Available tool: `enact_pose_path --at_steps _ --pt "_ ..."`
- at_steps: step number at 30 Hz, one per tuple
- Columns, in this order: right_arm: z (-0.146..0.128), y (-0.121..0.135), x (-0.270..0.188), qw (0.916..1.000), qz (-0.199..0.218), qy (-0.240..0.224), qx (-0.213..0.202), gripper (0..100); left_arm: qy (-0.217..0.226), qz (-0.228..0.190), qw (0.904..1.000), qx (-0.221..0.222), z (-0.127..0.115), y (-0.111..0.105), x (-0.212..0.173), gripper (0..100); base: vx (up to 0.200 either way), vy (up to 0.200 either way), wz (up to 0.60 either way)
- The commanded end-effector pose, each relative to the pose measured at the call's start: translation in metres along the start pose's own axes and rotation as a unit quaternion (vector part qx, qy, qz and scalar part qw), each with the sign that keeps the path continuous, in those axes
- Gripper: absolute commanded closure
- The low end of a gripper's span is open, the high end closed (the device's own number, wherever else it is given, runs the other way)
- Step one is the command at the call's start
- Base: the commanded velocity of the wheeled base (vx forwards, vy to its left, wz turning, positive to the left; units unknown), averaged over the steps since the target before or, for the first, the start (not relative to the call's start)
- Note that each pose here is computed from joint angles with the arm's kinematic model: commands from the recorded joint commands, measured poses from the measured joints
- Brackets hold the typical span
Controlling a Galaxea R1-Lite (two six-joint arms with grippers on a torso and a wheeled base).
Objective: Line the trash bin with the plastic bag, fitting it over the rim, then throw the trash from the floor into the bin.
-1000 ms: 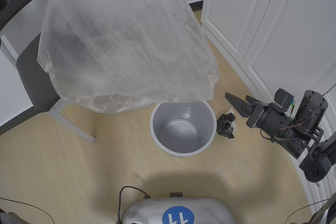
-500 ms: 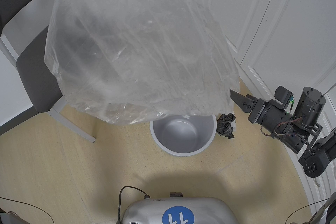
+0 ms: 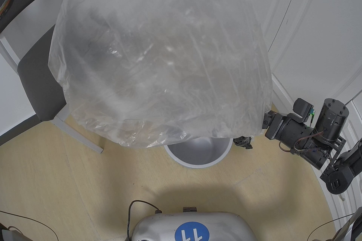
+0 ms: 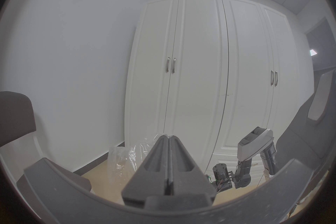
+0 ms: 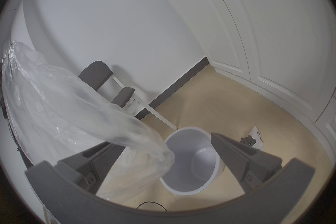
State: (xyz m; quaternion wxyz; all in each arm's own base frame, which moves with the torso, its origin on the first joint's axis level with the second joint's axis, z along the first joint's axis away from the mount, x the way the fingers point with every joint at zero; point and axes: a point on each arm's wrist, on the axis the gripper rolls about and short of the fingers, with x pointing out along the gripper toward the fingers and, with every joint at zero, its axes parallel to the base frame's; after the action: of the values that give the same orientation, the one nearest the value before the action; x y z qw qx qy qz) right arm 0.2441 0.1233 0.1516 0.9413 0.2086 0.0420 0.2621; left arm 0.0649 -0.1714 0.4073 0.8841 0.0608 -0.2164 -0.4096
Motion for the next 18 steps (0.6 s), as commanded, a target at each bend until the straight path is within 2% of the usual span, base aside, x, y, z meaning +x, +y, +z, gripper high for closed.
enact_pose_path --at_steps 1,18 --pt "0.0 0.0 -0.001 1.0 0.001 -0.001 0.0 0 0.001 -0.004 1.0 -0.001 0.0 -0.003 0.004 100 0.0 0.0 0.0" --pt "0.001 -0.004 -0.004 1.0 0.006 0.005 0.0 0 -0.025 -0.02 0.9994 -0.015 0.015 -0.007 0.002 100 0.0 0.0 0.0"
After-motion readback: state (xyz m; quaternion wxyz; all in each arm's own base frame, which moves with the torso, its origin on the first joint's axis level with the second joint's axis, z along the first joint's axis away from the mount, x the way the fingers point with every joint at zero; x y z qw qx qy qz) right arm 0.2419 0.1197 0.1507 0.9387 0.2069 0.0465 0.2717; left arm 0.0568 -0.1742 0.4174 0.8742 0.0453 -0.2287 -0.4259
